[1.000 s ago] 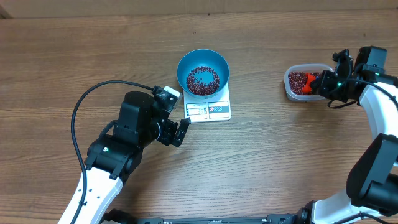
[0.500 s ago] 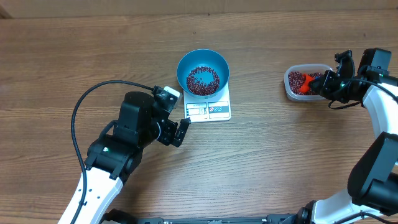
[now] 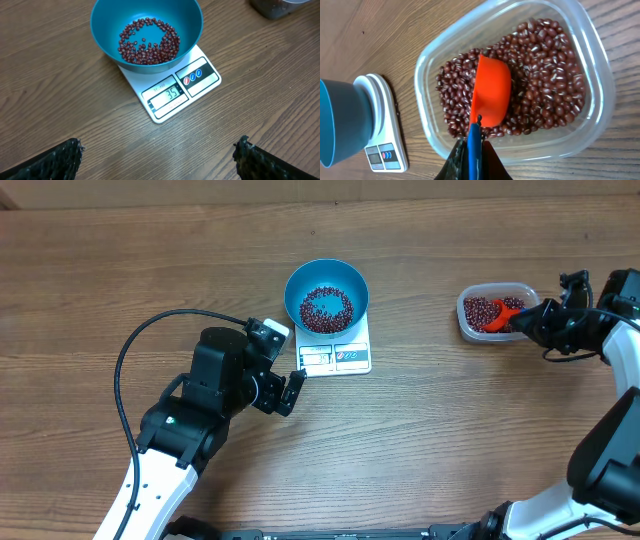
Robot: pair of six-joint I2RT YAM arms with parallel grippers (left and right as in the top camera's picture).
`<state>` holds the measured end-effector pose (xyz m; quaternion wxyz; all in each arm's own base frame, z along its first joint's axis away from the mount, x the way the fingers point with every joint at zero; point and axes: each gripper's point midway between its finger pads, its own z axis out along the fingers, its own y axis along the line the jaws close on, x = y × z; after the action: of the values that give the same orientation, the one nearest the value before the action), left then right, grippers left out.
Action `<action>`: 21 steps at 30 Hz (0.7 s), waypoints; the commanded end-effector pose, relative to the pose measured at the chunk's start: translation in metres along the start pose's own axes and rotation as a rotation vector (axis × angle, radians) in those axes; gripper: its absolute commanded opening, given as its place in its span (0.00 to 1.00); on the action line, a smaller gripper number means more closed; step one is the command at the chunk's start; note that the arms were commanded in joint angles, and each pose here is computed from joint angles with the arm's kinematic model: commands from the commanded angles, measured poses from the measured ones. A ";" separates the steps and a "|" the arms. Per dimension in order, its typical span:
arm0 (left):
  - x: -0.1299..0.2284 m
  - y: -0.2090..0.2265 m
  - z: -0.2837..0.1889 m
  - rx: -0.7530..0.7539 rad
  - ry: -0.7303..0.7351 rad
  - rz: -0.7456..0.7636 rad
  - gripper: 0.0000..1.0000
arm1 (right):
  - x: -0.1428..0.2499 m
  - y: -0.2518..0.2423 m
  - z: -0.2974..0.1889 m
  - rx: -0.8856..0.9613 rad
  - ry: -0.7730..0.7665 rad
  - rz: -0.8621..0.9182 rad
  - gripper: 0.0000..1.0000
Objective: Scoop item into bowl and weigh 150g on scale
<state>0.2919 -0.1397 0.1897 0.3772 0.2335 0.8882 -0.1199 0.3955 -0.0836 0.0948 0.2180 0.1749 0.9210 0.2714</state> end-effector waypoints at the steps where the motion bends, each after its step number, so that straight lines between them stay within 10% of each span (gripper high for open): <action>1: -0.002 -0.002 -0.004 0.010 -0.017 0.019 1.00 | 0.006 -0.004 0.010 -0.062 0.031 0.037 0.04; 21: -0.002 -0.002 -0.004 0.010 -0.017 0.018 1.00 | 0.007 -0.008 0.016 -0.292 0.037 0.108 0.04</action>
<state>0.2919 -0.1398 0.1897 0.3772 0.2335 0.8881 -0.1201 0.3969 -0.0791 0.0793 0.2115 0.1818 0.8732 0.3996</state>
